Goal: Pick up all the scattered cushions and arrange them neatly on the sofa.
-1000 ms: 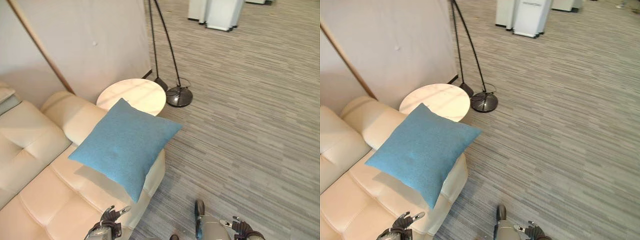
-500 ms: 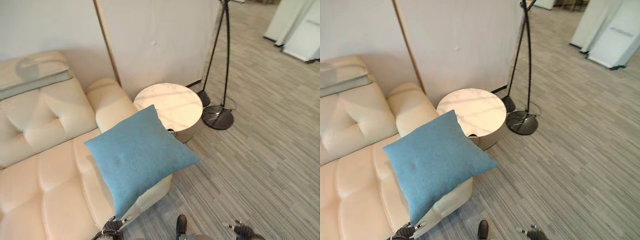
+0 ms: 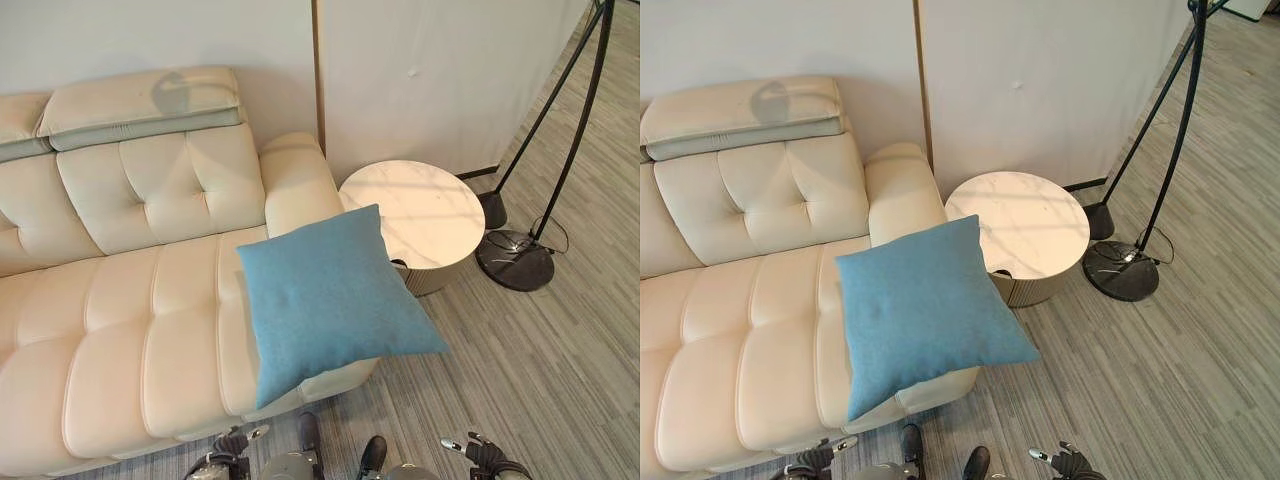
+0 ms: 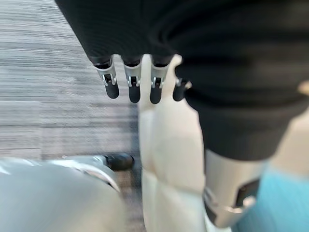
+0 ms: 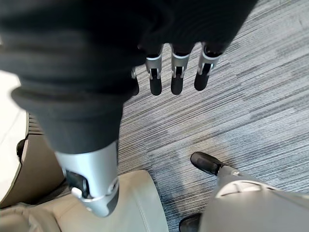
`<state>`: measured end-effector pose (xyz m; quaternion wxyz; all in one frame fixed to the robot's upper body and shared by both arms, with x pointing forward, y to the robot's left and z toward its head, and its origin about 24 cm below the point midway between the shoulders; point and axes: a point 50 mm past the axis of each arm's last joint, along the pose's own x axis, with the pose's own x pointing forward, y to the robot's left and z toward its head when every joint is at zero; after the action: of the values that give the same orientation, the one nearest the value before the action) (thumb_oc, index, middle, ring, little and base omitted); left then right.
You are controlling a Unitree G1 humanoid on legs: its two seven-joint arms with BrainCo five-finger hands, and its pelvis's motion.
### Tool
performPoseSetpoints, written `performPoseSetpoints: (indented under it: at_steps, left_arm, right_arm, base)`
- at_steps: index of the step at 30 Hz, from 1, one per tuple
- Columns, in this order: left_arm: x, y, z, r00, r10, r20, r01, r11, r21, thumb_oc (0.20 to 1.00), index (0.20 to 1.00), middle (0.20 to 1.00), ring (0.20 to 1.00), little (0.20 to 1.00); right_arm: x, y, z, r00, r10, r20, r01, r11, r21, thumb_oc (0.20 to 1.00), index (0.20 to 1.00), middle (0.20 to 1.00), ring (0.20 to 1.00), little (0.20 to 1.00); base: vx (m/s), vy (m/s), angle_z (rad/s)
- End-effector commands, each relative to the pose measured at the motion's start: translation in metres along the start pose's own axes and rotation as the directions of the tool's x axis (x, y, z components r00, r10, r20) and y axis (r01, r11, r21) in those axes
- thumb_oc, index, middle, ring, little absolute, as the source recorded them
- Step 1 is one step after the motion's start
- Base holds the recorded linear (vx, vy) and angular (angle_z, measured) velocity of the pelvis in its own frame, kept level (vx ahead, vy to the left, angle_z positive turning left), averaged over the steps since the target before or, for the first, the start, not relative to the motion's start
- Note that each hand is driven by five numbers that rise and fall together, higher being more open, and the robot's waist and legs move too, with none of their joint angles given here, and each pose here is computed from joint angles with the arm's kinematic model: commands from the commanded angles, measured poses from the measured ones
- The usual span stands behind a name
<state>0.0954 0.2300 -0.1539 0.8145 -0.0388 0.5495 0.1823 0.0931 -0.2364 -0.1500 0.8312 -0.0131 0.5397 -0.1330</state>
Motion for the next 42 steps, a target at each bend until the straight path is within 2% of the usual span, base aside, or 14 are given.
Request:
performPoseSetpoints:
  at_steps: [1,2,4,8,11,15,16,18,19,24,26,28,37,42]
  left_arm:
    - [0.001,0.010,0.012,0.999,0.035,0.036,-0.031,0.995,-0.089,1.000,1.000,1.000,1.000,1.000]
    - [0.002,0.011,0.015,0.998,0.052,0.034,-0.044,0.980,-0.195,1.000,1.000,1.000,1.000,1.000]
    - [0.003,0.016,0.019,0.997,0.072,0.029,-0.063,0.968,-0.244,1.000,1.000,1.000,1.000,1.000]
    - [0.005,0.029,0.040,0.989,0.128,0.068,-0.105,0.957,-0.272,1.000,1.000,1.000,1.000,1.000]
    - [0.004,0.025,0.081,0.977,0.132,0.169,-0.080,0.954,-0.288,1.000,1.000,1.000,1.000,1.000]
    - [0.003,0.024,0.089,0.974,0.122,0.192,-0.055,0.945,-0.323,1.000,1.000,1.000,1.000,1.000]
    - [0.000,0.022,0.097,0.969,0.117,0.217,-0.027,0.926,-0.378,1.000,1.000,1.000,1.000,1.000]
    - [0.000,0.020,0.099,0.969,0.109,0.224,-0.014,0.921,-0.389,1.000,1.000,1.000,1.000,1.000]
    - [-0.001,0.013,0.103,0.968,0.099,0.232,0.007,0.909,-0.416,1.000,1.000,1.000,1.000,1.000]
    - [-0.004,-0.008,0.108,0.967,0.056,0.247,0.059,0.899,-0.434,1.000,1.000,1.000,1.000,1.000]
    - [-0.005,-0.027,0.106,0.971,0.018,0.239,0.090,0.896,-0.435,1.000,1.000,1.000,1.000,1.000]
    - [-0.005,-0.031,0.106,0.972,0.009,0.234,0.095,0.898,-0.429,1.000,1.000,1.000,1.000,1.000]
    - [-0.010,-0.078,0.098,0.975,-0.086,0.206,0.152,0.933,-0.327,1.000,1.000,1.000,1.000,1.000]
    - [-0.017,-0.099,0.104,0.959,-0.151,0.241,0.210,0.947,-0.243,1.000,1.000,1.000,1.000,1.000]
  right_arm:
    - [0.002,-0.008,0.008,0.998,-0.054,0.017,0.053,0.998,0.041,1.000,1.000,1.000,1.000,1.000]
    - [0.002,-0.018,0.004,0.995,-0.101,-0.008,0.101,0.990,0.095,1.000,1.000,1.000,1.000,1.000]
    - [0.002,-0.031,0.003,0.988,-0.149,-0.029,0.151,0.981,0.124,1.000,1.000,1.000,1.000,1.000]
    - [-0.002,-0.072,0.001,0.956,-0.286,-0.069,0.293,0.945,0.148,1.000,1.000,1.000,1.000,1.000]
    - [-0.009,-0.107,0.012,0.920,-0.388,-0.060,0.392,0.905,0.163,1.000,1.000,1.000,1.000,1.000]
    - [-0.017,-0.132,0.043,0.892,-0.449,0.046,0.438,0.887,0.148,1.000,1.000,1.000,1.000,1.000]
    - [-0.028,-0.148,0.079,0.854,-0.487,0.181,0.473,0.873,0.115,1.000,1.000,1.000,1.000,1.000]
    - [-0.034,-0.152,0.091,0.834,-0.502,0.231,0.490,0.865,0.112,1.000,1.000,1.000,1.000,1.000]
    - [-0.046,-0.155,0.130,0.784,-0.502,0.366,0.503,0.858,0.101,1.000,1.000,1.000,1.000,1.000]
    - [-0.056,-0.126,0.174,0.730,-0.430,0.531,0.446,0.889,0.106,1.000,1.000,1.000,1.000,1.000]
    - [-0.057,-0.077,0.195,0.723,-0.300,0.622,0.325,0.942,0.077,1.000,1.000,1.000,1.000,1.000]
    - [-0.055,-0.062,0.196,0.729,-0.265,0.631,0.288,0.955,0.069,1.000,1.000,1.000,1.000,1.000]
    - [-0.046,0.065,0.180,0.788,0.108,0.606,-0.006,0.986,-0.167,1.000,1.000,1.000,1.000,1.000]
    - [-0.048,0.100,0.170,0.787,0.256,0.562,-0.110,0.954,-0.280,1.000,1.000,1.000,1.000,1.000]
  base:
    - [0.08,0.159,0.34]
    - [0.02,0.040,0.50]
    - [0.02,0.001,0.67]
    - [0.07,-0.040,0.30]
    - [0.14,-0.134,0.71]
    - [0.14,-0.145,0.27]
    - [0.17,-0.188,0.04]
    - [0.11,-0.147,0.02]
    - [0.10,-0.169,-0.08]
    - [0.04,-0.096,-0.03]
    - [0.04,-0.088,-0.03]
    - [0.02,-0.029,-0.05]
    - [0.01,-0.007,0.00]
    - [0.00,0.022,0.02]
